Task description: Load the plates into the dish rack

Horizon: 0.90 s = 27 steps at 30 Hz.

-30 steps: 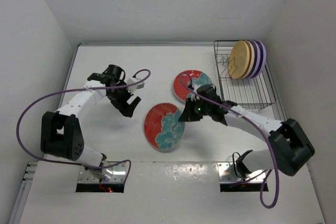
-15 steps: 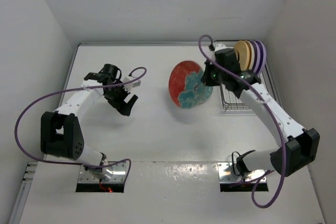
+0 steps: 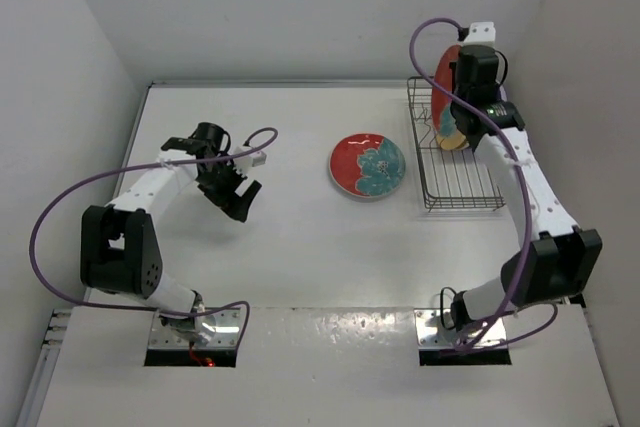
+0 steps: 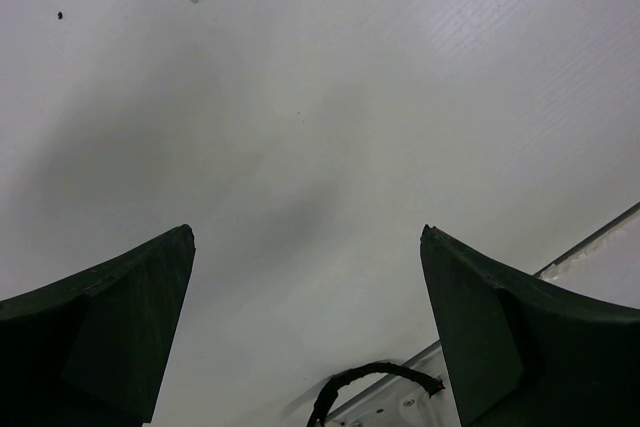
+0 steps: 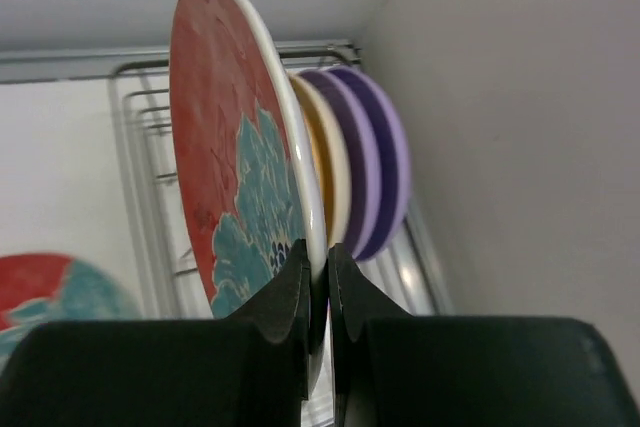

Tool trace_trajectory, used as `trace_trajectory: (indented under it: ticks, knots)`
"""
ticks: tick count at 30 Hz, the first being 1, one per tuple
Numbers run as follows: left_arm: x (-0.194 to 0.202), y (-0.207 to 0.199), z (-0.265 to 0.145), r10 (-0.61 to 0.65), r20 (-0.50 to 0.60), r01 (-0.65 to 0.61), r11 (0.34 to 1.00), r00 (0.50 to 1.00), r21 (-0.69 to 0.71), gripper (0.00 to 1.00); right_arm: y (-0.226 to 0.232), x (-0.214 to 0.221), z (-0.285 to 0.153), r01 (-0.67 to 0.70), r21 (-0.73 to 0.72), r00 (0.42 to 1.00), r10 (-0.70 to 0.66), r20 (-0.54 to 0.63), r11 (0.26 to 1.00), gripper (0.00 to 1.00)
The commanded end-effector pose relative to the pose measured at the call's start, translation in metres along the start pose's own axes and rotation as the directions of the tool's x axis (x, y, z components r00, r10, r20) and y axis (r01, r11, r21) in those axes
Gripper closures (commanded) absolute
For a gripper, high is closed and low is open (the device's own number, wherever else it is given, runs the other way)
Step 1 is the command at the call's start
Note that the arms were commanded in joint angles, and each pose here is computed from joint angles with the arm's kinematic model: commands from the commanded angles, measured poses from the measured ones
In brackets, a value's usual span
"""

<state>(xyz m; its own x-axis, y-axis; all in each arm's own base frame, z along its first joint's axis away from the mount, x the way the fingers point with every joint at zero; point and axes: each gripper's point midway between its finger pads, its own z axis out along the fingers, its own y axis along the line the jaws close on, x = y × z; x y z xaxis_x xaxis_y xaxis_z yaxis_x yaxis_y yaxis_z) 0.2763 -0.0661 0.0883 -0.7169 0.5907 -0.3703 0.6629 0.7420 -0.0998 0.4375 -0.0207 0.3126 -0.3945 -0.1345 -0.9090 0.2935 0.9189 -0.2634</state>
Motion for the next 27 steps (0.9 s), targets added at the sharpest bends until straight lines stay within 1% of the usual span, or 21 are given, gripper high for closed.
trace_trajectory:
  ticks: [1,6,7,8,10,12,15,16,17,19,20,24,27]
  knots:
    - [-0.012,0.008,-0.006,-0.011,0.034,0.011,1.0,0.999,-0.017,0.0,-0.032,-0.07,0.005,0.005,0.182,0.97,-0.049,0.238,0.983,1.0]
    - [-0.011,0.012,-0.001,-0.035,0.017,0.035,0.999,0.999,-0.01,0.0,-0.029,-0.064,0.022,0.075,0.23,0.965,-0.129,0.23,0.97,1.0]
    - [-0.009,0.014,-0.002,-0.043,0.018,0.043,0.999,0.999,-0.013,0.0,-0.031,-0.065,0.024,0.069,0.254,0.963,-0.13,0.235,0.965,1.0]
    - [-0.008,0.014,0.0,-0.046,0.011,0.046,0.999,0.999,-0.009,0.0,-0.029,-0.058,0.029,0.082,0.268,0.965,-0.144,0.219,0.96,1.0]
    - [-0.011,0.015,-0.001,-0.043,0.018,0.043,0.999,0.999,-0.013,0.0,-0.031,-0.062,0.031,0.098,0.313,0.953,-0.179,0.244,0.945,1.0]
    - [-0.012,0.019,-0.001,-0.052,0.018,0.052,0.999,0.998,-0.016,0.0,-0.029,-0.054,0.038,0.12,0.341,0.954,-0.203,0.22,0.932,1.0]
    - [-0.012,0.018,0.001,-0.055,0.015,0.055,0.998,0.998,-0.003,0.0,-0.021,-0.04,0.048,0.12,0.351,0.961,-0.197,0.194,0.929,1.0]
    - [-0.011,0.018,0.002,-0.058,0.006,0.058,0.998,0.998,0.002,0.0,-0.015,-0.029,0.052,0.139,0.338,0.963,-0.207,0.175,0.931,1.0]
    - [-0.011,0.018,0.002,-0.058,0.006,0.058,0.998,0.998,0.002,0.0,-0.007,-0.021,0.057,0.123,0.317,0.968,-0.184,0.169,0.941,1.0]
    - [-0.01,0.018,0.004,-0.061,-0.002,0.061,0.998,0.998,0.006,0.0,0.001,-0.007,0.065,0.133,0.297,0.974,-0.18,0.138,0.945,1.0]
    - [-0.01,0.018,0.005,-0.061,-0.002,0.061,0.998,0.998,0.006,0.0,0.005,-0.001,0.069,0.103,0.288,0.98,-0.147,0.135,0.952,1.0]
    - [-0.013,0.02,0.003,-0.058,0.006,0.058,0.998,0.998,0.002,0.0,0.02,0.021,0.085,0.083,0.241,0.99,-0.108,0.095,0.967,1.0]
    - [-0.012,0.022,0.002,-0.066,0.007,0.066,0.998,0.998,-0.002,0.0,0.021,0.027,0.091,0.06,0.231,0.993,-0.081,0.082,0.971,1.0]
